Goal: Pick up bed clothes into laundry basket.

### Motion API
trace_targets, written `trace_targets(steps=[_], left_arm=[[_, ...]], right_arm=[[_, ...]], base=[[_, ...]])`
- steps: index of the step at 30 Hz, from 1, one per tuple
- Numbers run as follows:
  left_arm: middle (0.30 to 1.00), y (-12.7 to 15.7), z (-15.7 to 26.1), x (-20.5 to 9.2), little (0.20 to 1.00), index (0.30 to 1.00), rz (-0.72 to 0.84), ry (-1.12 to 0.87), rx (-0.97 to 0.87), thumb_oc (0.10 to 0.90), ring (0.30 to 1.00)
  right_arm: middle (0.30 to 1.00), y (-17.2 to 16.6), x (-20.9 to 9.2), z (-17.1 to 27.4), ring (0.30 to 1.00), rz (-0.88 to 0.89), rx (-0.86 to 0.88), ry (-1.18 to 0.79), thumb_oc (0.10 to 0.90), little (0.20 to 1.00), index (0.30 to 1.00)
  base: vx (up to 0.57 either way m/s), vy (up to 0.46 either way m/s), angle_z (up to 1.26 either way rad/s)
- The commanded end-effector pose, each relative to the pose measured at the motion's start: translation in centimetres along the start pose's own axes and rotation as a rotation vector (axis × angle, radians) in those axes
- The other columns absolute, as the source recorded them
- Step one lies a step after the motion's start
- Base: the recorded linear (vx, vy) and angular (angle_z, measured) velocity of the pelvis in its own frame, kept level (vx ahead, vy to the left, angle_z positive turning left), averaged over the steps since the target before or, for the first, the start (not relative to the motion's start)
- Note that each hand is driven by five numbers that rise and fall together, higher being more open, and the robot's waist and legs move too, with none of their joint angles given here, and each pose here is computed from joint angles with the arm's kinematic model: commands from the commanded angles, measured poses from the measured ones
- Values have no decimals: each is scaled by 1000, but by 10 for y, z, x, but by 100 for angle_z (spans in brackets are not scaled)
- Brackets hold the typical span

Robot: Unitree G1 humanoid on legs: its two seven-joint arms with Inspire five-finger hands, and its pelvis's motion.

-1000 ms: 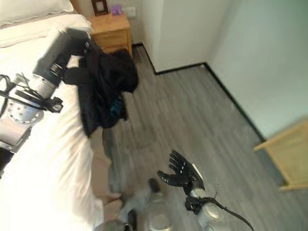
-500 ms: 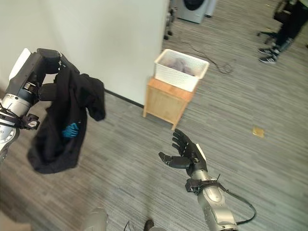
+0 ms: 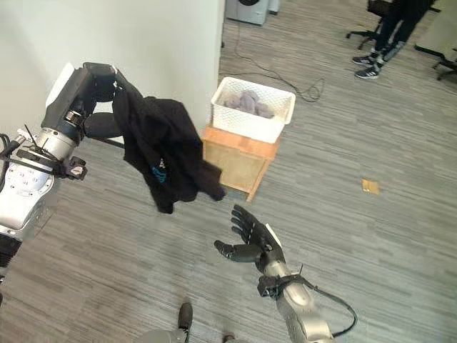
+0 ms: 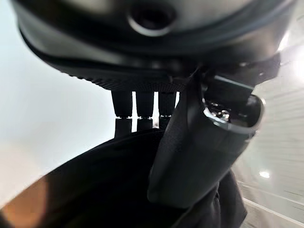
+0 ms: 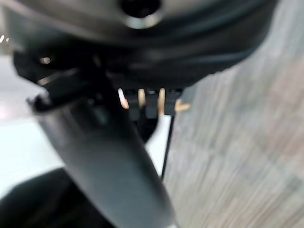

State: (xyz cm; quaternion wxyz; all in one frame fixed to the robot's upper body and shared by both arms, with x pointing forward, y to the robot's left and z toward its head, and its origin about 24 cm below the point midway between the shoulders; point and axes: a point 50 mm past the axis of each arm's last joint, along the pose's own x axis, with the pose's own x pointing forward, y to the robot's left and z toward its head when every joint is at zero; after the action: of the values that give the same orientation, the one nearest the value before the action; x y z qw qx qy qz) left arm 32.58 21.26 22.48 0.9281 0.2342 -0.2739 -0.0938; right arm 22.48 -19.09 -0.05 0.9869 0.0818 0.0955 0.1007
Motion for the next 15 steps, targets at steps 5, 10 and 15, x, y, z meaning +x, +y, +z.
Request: trace_targets(steps=[5, 10, 15], left_arm=[[300, -22, 47, 38, 300, 300, 2, -242, -131, 400, 300], [300, -24, 59, 46, 300, 300, -2, -282, -137, 400, 300], [300, -25, 68, 46, 300, 300, -24, -328, -133, 400, 300]], right_arm=[[900, 2, 20, 61, 900, 65, -107, -255, 800, 900, 900], [900, 20, 36, 76, 900, 116, -124, -311, 800, 900, 900], [900, 18, 31, 72, 900, 95, -124, -313, 800, 900, 900]], base=[[111, 74, -3], [103, 71, -83], [535, -258, -13]])
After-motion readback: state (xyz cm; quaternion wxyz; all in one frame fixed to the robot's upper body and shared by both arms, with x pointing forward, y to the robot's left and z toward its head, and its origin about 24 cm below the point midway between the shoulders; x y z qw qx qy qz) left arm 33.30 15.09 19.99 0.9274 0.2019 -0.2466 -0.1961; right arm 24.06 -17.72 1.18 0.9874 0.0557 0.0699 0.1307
